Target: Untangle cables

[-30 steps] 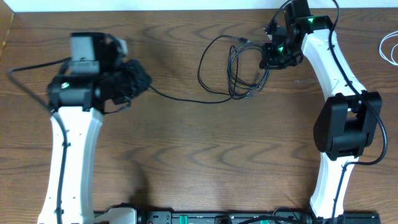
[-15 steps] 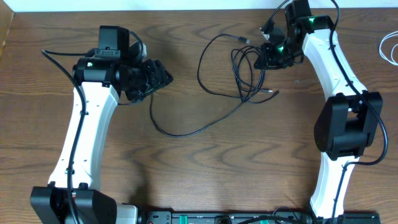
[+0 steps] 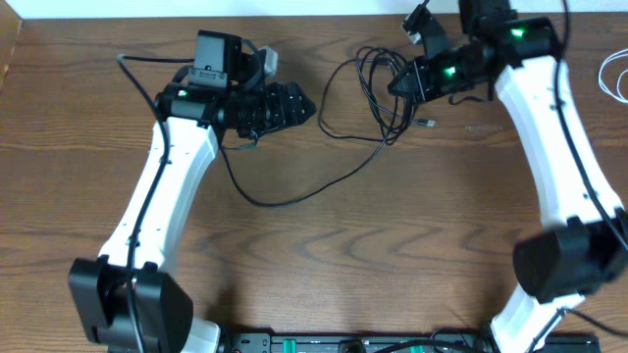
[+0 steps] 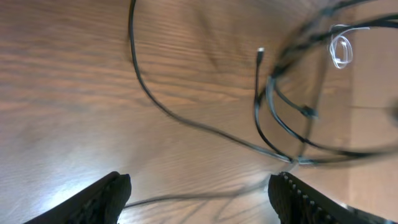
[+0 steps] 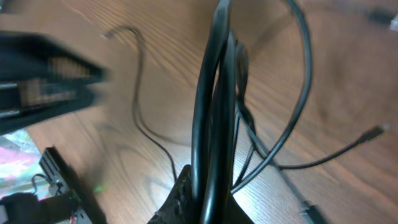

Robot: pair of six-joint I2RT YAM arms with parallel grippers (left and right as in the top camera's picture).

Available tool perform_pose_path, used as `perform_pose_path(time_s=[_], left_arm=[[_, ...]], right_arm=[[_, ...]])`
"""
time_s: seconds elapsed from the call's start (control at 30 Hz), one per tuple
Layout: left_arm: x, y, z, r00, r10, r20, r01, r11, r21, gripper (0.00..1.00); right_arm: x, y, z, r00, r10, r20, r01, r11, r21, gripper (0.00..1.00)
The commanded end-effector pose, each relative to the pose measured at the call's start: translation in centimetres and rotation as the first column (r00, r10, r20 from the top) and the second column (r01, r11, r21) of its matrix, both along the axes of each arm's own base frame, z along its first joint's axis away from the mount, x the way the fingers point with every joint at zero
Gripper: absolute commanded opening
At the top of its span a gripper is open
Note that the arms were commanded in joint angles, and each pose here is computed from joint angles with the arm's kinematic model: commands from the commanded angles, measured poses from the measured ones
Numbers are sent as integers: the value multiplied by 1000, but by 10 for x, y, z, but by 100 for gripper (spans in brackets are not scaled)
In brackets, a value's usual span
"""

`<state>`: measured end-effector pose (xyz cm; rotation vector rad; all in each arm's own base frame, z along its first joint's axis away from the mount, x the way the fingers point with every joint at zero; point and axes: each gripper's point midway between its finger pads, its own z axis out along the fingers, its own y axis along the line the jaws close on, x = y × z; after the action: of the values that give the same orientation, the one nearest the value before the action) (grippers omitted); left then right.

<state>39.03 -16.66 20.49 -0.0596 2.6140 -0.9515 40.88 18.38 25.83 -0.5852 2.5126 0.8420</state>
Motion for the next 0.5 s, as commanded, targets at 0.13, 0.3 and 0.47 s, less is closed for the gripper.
perform_pose_path(time_s=[0.13,0.3,0.47], left_arm=[[20,-35,22,980,-138,142,162,971,-177,76],[28,-57,45,945,-177,275,239,948,-209,77],[33,-71,43,933,-175,314,235,958,-164,77]], right_arm=[[-23,6,36,997,47,69,-49,998,26,1],[-31,17,34,995,82,60,-83,996,21,1],[-41,37,35,988,137,66,-139,990,21,1]])
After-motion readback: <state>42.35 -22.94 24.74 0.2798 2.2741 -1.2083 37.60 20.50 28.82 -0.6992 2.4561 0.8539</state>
